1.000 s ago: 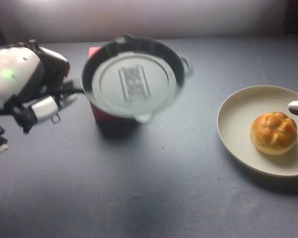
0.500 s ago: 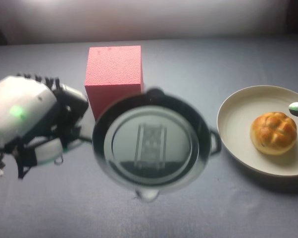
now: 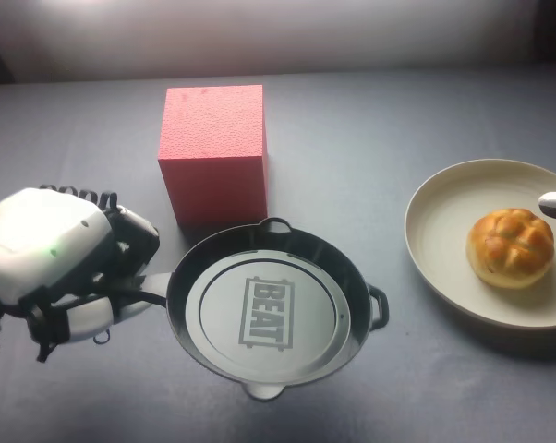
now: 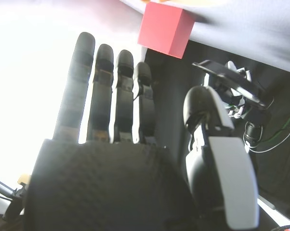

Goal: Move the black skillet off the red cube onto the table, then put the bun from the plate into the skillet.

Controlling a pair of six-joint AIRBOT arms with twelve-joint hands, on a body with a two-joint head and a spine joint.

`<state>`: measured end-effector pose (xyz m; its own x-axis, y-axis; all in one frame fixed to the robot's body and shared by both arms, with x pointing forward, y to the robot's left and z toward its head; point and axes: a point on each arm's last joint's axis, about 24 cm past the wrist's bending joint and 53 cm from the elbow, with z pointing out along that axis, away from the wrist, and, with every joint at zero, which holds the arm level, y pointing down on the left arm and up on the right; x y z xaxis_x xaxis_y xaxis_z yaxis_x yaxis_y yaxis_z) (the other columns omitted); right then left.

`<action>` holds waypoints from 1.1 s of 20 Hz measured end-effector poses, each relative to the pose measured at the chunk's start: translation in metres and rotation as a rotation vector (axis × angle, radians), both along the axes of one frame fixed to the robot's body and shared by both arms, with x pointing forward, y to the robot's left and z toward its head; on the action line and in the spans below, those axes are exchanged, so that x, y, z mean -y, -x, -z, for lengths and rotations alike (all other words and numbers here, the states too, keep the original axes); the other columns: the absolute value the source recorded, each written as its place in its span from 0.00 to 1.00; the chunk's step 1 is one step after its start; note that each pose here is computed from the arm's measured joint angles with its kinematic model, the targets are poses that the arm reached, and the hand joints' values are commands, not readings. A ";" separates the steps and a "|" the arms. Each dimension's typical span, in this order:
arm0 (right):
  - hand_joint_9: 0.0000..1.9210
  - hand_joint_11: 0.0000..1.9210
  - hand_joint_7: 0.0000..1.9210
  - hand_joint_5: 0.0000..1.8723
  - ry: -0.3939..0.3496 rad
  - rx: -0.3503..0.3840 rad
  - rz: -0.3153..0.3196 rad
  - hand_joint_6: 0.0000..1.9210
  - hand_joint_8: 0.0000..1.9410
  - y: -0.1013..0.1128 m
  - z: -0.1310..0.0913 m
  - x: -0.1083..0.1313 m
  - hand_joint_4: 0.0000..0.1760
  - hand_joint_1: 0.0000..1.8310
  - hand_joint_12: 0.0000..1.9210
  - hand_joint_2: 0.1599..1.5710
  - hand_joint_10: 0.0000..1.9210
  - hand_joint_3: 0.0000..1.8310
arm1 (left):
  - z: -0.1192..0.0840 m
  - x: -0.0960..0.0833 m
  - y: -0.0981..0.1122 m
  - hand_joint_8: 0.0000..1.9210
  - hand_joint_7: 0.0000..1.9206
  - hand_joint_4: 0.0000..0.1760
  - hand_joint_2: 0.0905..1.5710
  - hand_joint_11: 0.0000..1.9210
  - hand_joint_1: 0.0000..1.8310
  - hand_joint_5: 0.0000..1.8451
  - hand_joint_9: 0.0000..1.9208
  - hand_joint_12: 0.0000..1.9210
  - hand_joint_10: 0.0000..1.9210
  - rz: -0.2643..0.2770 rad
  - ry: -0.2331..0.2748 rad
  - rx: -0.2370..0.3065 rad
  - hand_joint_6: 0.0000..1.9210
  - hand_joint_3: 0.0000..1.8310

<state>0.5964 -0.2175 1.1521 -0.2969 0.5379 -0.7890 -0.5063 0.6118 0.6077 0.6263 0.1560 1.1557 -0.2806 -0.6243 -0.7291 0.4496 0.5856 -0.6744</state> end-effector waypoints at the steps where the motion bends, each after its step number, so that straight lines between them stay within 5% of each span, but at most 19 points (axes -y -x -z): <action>1: 0.25 0.25 0.26 0.24 0.001 -0.001 0.000 0.00 0.00 0.000 0.000 0.000 0.00 0.22 0.06 0.84 0.00 0.00 | 0.003 0.001 0.000 1.00 0.72 0.00 0.75 0.82 0.66 0.61 0.80 1.00 1.00 0.002 -0.009 -0.006 1.00 0.00; 2: 0.25 0.25 0.26 0.24 0.001 -0.001 0.001 0.00 0.00 0.000 0.000 0.000 0.00 0.23 0.06 0.85 0.00 0.00 | 0.006 0.002 0.000 1.00 0.60 0.00 0.74 0.73 0.63 0.51 0.68 1.00 1.00 0.002 -0.016 -0.013 1.00 0.00; 3: 0.26 0.26 0.26 0.24 0.000 0.000 0.000 0.00 0.00 0.000 0.000 0.000 0.08 0.23 0.06 0.84 0.00 0.00 | 0.010 0.003 0.000 1.00 0.38 0.08 0.74 0.54 0.60 0.34 0.48 1.00 1.00 0.001 -0.037 -0.019 0.99 0.00; 4: 0.25 0.25 0.26 0.24 0.001 -0.001 0.000 0.00 0.00 0.000 0.000 0.000 0.08 0.23 0.06 0.84 0.00 0.00 | 0.013 0.003 -0.001 1.00 0.27 0.26 0.79 0.35 0.53 0.36 0.32 1.00 1.00 -0.001 -0.054 -0.023 0.83 0.01; 5: 0.26 0.25 0.26 0.24 0.002 -0.002 0.000 0.00 0.00 0.000 0.001 0.000 0.08 0.21 0.07 0.84 0.00 0.00 | 0.015 0.001 -0.002 0.96 0.19 0.44 0.81 0.22 0.50 0.35 0.22 1.00 0.97 -0.012 -0.057 -0.032 0.80 0.01; 6: 0.25 0.25 0.26 0.24 0.002 -0.002 0.000 0.00 0.00 0.000 0.001 0.000 0.02 0.22 0.07 0.85 0.00 0.00 | 0.015 0.000 -0.002 0.89 0.17 0.49 0.81 0.17 0.49 0.35 0.19 1.00 0.91 -0.015 -0.057 -0.032 0.79 0.00; 7: 0.26 0.26 0.26 0.24 0.002 -0.002 0.000 0.00 0.00 0.000 0.001 0.000 0.06 0.23 0.07 0.85 0.00 0.00 | 0.016 0.001 -0.002 0.86 0.16 0.57 0.81 0.13 0.48 0.34 0.17 1.00 0.89 -0.015 -0.057 -0.034 0.79 0.00; 8: 0.26 0.26 0.26 0.24 0.002 -0.002 -0.001 0.00 0.00 0.000 0.001 0.000 0.08 0.23 0.07 0.85 0.00 0.00 | 0.016 0.001 -0.002 0.82 0.16 0.37 0.81 0.11 0.50 0.35 0.16 0.99 0.87 -0.011 -0.059 -0.032 0.78 0.00; 10: 0.26 0.26 0.26 0.24 0.002 -0.002 0.000 0.00 0.00 0.000 0.001 0.000 0.05 0.23 0.07 0.85 0.00 0.00 | 0.016 0.001 -0.002 0.81 0.16 0.37 0.81 0.09 0.50 0.35 0.15 1.00 0.86 -0.012 -0.059 -0.032 0.78 0.00; 12: 0.25 0.24 0.25 0.23 0.002 -0.003 0.000 0.00 0.00 0.000 0.001 0.000 0.05 0.23 0.07 0.85 0.00 0.00 | 0.016 0.001 -0.002 0.82 0.15 0.56 0.82 0.09 0.48 0.34 0.15 1.00 0.86 -0.012 -0.059 -0.033 0.79 0.00; 14: 0.25 0.24 0.25 0.23 0.000 -0.004 0.000 0.00 0.00 0.000 0.001 0.000 0.11 0.23 0.07 0.85 0.00 0.00 | 0.016 0.002 -0.001 0.86 0.14 0.59 0.81 0.14 0.48 0.35 0.14 1.00 0.93 -0.011 -0.055 -0.035 0.78 0.00; 16: 0.25 0.24 0.25 0.23 -0.001 -0.004 -0.001 0.00 0.00 0.000 0.001 0.000 0.13 0.22 0.07 0.85 0.00 0.00 | 0.014 0.002 0.003 0.88 0.13 0.77 0.81 0.16 0.47 0.34 0.15 1.00 0.95 -0.003 -0.060 -0.031 0.78 0.00; 17: 0.25 0.24 0.25 0.23 -0.001 -0.004 0.000 0.00 0.00 0.000 0.001 0.000 0.10 0.22 0.07 0.85 0.00 0.00 | 0.011 0.002 0.005 0.89 0.13 0.77 0.81 0.15 0.48 0.35 0.15 1.00 0.95 -0.002 -0.056 -0.027 0.78 0.00; 18: 0.25 0.24 0.25 0.23 -0.001 -0.004 -0.001 0.00 0.00 0.000 0.001 0.000 0.07 0.22 0.07 0.85 0.00 0.00 | 0.009 0.001 0.007 0.89 0.13 0.95 0.81 0.15 0.46 0.34 0.15 0.99 0.94 -0.001 -0.062 -0.019 0.79 0.00; 19: 0.25 0.23 0.25 0.24 -0.001 -0.005 -0.001 0.00 0.00 0.000 0.001 0.000 0.01 0.24 0.07 0.85 0.00 0.00 | 0.008 -0.002 0.009 0.82 0.15 0.26 0.71 0.14 0.49 0.22 0.17 0.94 0.87 -0.003 -0.065 -0.018 0.67 0.00; 21: 0.25 0.23 0.26 0.23 -0.001 -0.004 -0.001 0.00 0.00 0.000 0.001 0.000 0.03 0.24 0.07 0.85 0.00 0.00 | 0.007 -0.007 0.012 0.73 0.15 0.10 0.67 0.12 0.47 0.18 0.16 0.87 0.78 -0.008 -0.074 -0.018 0.59 0.00; 22: 0.25 0.23 0.26 0.23 -0.001 -0.005 -0.001 0.00 0.00 0.000 0.001 0.000 0.07 0.24 0.07 0.85 0.00 0.00 | 0.010 -0.009 0.015 0.69 0.12 0.11 0.67 0.10 0.45 0.16 0.13 0.86 0.76 -0.009 -0.084 -0.027 0.54 0.00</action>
